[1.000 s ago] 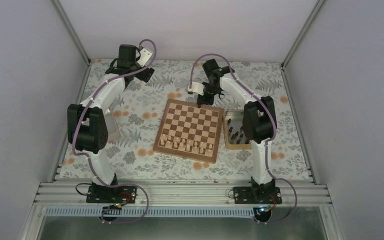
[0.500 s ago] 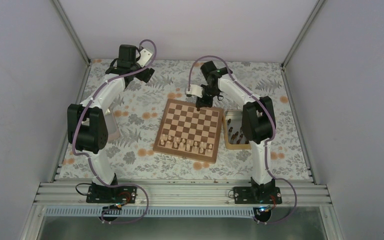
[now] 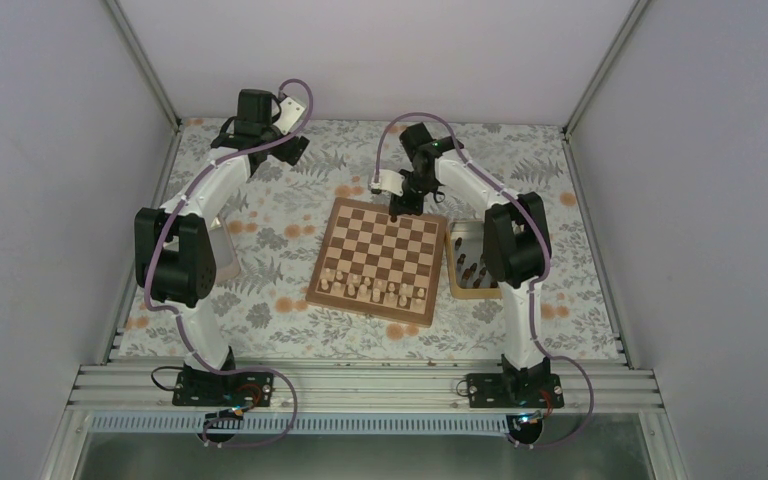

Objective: Set up the chess pieces on the board
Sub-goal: Place the chess piece on the chessboard.

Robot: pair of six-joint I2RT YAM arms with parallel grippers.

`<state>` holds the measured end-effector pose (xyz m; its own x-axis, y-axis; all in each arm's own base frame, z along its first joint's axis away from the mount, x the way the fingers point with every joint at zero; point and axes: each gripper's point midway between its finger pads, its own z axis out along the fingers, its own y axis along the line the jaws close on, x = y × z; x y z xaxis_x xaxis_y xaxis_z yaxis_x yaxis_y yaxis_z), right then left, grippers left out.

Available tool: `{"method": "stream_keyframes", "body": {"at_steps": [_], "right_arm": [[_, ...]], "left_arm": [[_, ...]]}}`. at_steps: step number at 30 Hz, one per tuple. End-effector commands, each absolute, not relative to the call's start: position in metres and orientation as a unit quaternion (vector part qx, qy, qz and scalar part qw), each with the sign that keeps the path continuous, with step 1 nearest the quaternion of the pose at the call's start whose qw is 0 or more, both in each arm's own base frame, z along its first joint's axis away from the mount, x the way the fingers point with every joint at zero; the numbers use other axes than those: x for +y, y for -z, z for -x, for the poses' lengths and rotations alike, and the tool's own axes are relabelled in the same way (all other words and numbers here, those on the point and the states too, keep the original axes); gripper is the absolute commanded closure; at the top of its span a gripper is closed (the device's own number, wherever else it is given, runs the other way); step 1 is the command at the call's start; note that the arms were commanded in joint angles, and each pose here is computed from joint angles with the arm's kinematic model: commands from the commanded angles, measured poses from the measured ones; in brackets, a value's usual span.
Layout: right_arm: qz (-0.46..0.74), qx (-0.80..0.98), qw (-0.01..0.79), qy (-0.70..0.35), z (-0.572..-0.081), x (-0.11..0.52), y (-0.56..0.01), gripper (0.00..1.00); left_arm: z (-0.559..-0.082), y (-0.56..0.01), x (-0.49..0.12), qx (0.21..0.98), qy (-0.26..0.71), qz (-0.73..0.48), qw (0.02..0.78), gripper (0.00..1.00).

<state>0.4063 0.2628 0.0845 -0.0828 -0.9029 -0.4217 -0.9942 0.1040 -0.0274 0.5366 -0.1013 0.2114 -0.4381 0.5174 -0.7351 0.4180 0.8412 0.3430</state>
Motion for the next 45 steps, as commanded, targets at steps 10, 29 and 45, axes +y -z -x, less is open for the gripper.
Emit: {"method": "stream_keyframes", "body": {"at_steps": [10, 29, 45], "right_arm": [[0.662, 0.716, 0.167, -0.144, -0.399, 0.268, -0.086, 0.91], [0.661, 0.714, 0.189, -0.129, -0.405, 0.268, -0.081, 0.91], [0.67, 0.705, 0.19, -0.134, -0.395, 0.265, -0.095, 0.56]], "left_arm": [[-0.534, -0.22, -0.106, 0.84, -0.052, -0.287, 0.458, 0.0], [-0.534, -0.222, -0.104, 0.839, -0.056, -0.282, 0.462, 0.0], [-0.533, -0.216, -0.108, 0.84, -0.047, -0.291, 0.455, 0.0]]}}
